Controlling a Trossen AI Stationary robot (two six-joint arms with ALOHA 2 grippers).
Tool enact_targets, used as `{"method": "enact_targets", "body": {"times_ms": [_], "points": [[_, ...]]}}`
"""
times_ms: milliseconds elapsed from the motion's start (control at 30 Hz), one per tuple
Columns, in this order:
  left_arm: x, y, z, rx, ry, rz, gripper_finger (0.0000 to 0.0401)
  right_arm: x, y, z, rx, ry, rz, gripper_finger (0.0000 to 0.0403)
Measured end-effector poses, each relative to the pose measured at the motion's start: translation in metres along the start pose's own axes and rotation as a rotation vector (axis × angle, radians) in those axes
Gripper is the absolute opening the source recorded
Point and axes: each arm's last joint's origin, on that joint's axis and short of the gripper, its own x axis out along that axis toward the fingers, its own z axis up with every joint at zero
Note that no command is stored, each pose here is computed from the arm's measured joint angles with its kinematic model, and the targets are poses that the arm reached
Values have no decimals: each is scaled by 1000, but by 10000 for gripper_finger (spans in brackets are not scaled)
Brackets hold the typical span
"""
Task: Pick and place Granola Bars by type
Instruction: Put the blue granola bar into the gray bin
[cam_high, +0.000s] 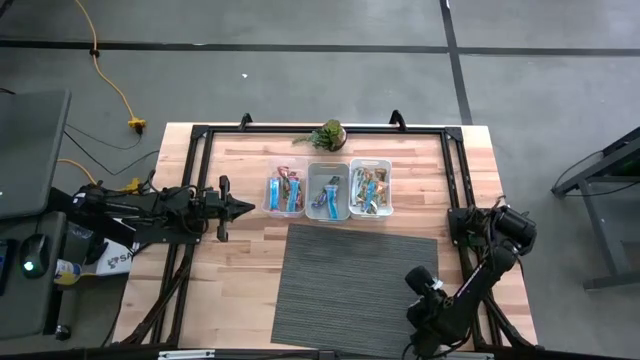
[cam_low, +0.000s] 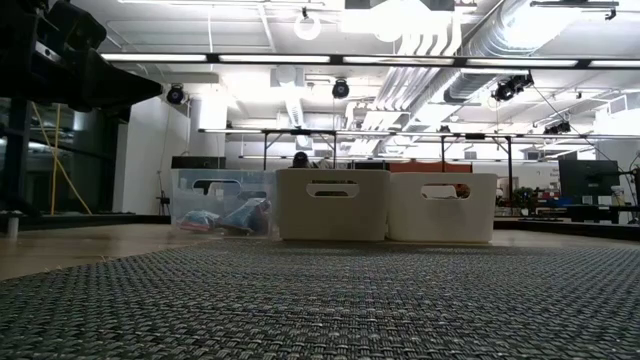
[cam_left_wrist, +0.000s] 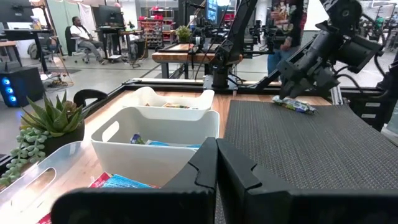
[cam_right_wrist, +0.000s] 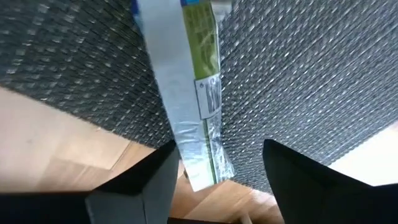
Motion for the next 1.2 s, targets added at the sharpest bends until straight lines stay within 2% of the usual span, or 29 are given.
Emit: {"method": "enact_targets", "body": {"times_ms": [200,567,767,1033,1200], "points": [[0,0,0,0,0,0,0,17,-1,-4,21,26,-15,229],[0,0,0,0,0,0,0,27,1,-3,54,-10,5,218],[0,0,0,0,0,0,0,28,2,-4,75,-1,28,176],[0,0,0,0,0,0,0,21,1,-4,163,24,13,103],[0,0,0,0,0,0,0,13,-2,0,204,9,25,77]]}}
